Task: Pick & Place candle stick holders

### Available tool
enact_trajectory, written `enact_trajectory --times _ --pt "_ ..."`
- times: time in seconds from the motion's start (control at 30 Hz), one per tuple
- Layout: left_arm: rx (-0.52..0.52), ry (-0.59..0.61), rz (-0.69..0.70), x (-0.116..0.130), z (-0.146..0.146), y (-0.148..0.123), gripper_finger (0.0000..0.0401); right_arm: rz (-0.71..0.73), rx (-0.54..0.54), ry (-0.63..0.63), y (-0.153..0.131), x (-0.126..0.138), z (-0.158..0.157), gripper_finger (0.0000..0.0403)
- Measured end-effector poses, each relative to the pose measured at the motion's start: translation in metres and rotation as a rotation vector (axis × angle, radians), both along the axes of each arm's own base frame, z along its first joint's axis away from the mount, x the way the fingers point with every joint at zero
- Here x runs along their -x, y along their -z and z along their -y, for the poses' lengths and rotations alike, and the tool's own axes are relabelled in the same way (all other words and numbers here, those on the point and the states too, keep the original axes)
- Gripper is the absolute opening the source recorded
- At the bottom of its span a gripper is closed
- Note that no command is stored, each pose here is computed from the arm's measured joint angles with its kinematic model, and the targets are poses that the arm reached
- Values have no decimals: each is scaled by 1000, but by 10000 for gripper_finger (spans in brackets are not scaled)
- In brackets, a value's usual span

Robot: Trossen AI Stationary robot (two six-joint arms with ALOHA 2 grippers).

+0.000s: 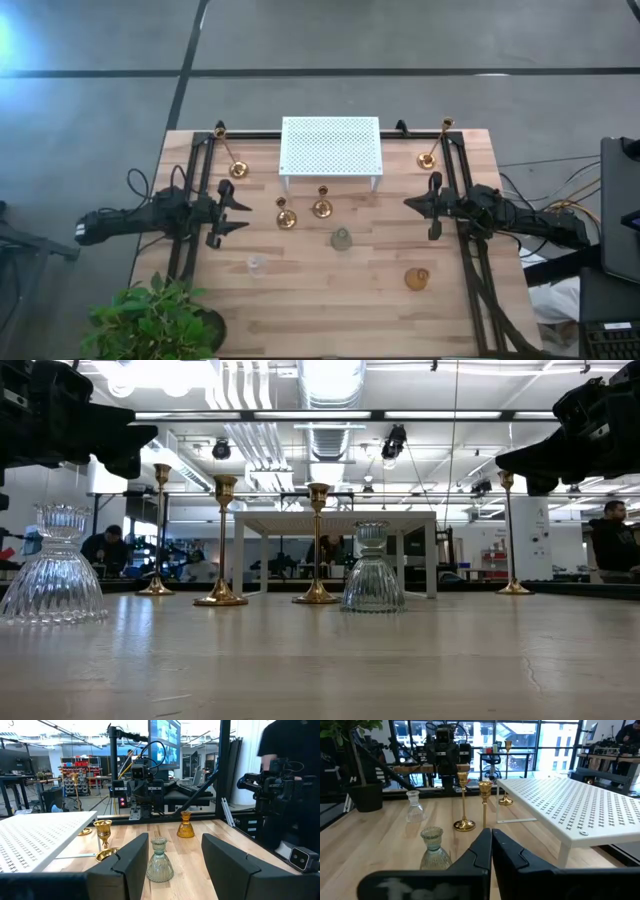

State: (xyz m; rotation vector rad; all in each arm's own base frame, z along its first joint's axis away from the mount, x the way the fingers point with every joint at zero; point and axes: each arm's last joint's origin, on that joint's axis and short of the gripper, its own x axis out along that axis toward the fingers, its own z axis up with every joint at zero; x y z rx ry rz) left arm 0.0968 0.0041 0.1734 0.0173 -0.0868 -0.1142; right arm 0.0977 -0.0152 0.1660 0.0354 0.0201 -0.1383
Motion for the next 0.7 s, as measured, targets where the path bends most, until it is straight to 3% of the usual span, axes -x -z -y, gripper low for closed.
enact_trajectory --times 0.3,0.4,0.57,0.7 --pt "0 0 0 0 0 0 190 1 -1 0 0 0 0 9" --pt "0 0 0 0 0 0 190 65 -78 -1 -5 0 0 9" --pt "0 -1 0 0 0 0 190 297 -216 -28 -29 3 0 9" --pt "0 -1 0 0 0 0 190 333 -231 -35 -64 8 -1 9"
